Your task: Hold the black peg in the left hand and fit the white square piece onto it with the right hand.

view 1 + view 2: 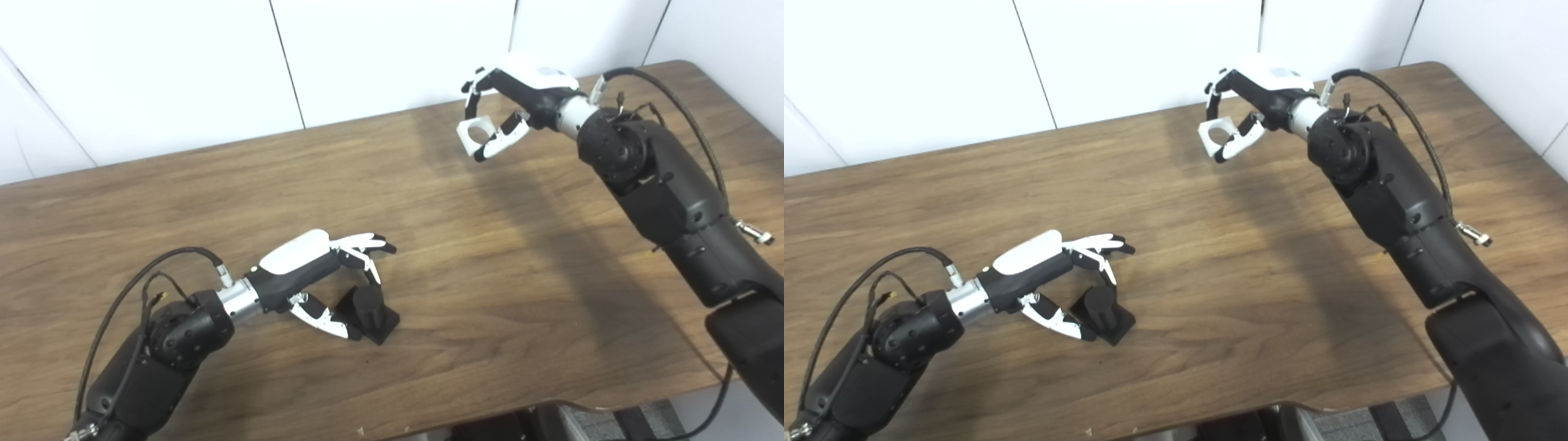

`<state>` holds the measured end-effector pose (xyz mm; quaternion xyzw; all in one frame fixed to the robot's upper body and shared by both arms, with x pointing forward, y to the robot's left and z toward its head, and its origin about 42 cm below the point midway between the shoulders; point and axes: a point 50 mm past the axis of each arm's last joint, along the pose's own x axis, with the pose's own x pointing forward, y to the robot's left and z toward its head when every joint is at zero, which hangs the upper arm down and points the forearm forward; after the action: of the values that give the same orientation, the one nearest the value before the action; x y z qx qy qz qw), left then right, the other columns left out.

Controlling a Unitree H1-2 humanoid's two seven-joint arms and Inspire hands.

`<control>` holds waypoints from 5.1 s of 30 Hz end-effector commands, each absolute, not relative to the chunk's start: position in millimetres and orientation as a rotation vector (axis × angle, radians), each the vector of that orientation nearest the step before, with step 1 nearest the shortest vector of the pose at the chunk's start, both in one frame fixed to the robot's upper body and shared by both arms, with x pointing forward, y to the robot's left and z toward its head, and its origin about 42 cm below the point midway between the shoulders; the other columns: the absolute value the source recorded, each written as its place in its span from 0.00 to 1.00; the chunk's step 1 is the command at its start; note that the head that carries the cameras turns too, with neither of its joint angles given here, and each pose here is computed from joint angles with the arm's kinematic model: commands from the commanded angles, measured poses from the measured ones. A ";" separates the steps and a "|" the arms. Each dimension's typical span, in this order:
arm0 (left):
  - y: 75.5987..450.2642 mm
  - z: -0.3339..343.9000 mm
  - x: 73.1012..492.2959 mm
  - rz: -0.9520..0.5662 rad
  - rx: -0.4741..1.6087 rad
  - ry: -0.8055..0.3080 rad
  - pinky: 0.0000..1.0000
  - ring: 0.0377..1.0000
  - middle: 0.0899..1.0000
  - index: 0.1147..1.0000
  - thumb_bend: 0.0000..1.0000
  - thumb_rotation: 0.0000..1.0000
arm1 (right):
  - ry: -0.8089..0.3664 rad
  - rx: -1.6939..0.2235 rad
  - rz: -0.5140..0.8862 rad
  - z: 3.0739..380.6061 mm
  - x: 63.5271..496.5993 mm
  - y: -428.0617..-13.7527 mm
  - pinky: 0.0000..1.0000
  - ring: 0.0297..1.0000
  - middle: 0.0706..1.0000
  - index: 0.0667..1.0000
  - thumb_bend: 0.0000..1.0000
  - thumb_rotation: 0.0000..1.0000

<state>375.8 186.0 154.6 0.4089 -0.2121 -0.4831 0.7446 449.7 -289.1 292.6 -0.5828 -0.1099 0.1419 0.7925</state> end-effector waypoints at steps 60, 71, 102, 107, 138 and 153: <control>192.0 143.4 383.9 -0.976 1.084 -0.305 0.84 0.94 0.90 0.43 0.52 0.08 | -0.265 -0.961 0.577 282.9 306.4 -159.1 1.00 0.97 0.82 0.44 0.52 0.14; 186.9 143.5 383.2 -0.982 1.085 -0.310 0.84 0.94 0.89 0.43 0.52 0.08 | -0.276 -0.997 0.630 276.6 311.4 -150.3 1.00 0.96 0.82 0.44 0.52 0.14; 185.1 144.2 377.6 -0.983 1.072 -0.325 0.84 0.94 0.89 0.43 0.52 0.08 | -0.269 -1.018 0.663 271.9 332.4 -143.8 1.00 0.96 0.82 0.44 0.52 0.14; 185.7 144.1 378.0 -0.985 1.073 -0.313 0.85 0.94 0.89 0.43 0.52 0.08 | -0.263 -1.026 0.667 269.6 333.6 -146.5 1.00 0.96 0.82 0.44 0.52 0.14; 181.9 146.9 376.4 -0.984 1.076 -0.313 0.85 0.93 0.89 0.43 0.52 0.08 | -0.224 -1.013 0.670 255.4 339.0 -148.5 1.00 0.96 0.83 0.44 0.52 0.14; 181.1 146.5 376.6 -0.983 1.079 -0.313 0.85 0.93 0.89 0.43 0.52 0.08 | -0.223 -1.009 0.675 244.2 341.0 -139.1 1.00 0.96 0.82 0.44 0.52 0.14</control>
<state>380.7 173.2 162.6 0.4530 -0.1858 -0.4288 0.7592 337.2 -144.9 233.9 -0.4687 -0.0778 0.3220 0.8189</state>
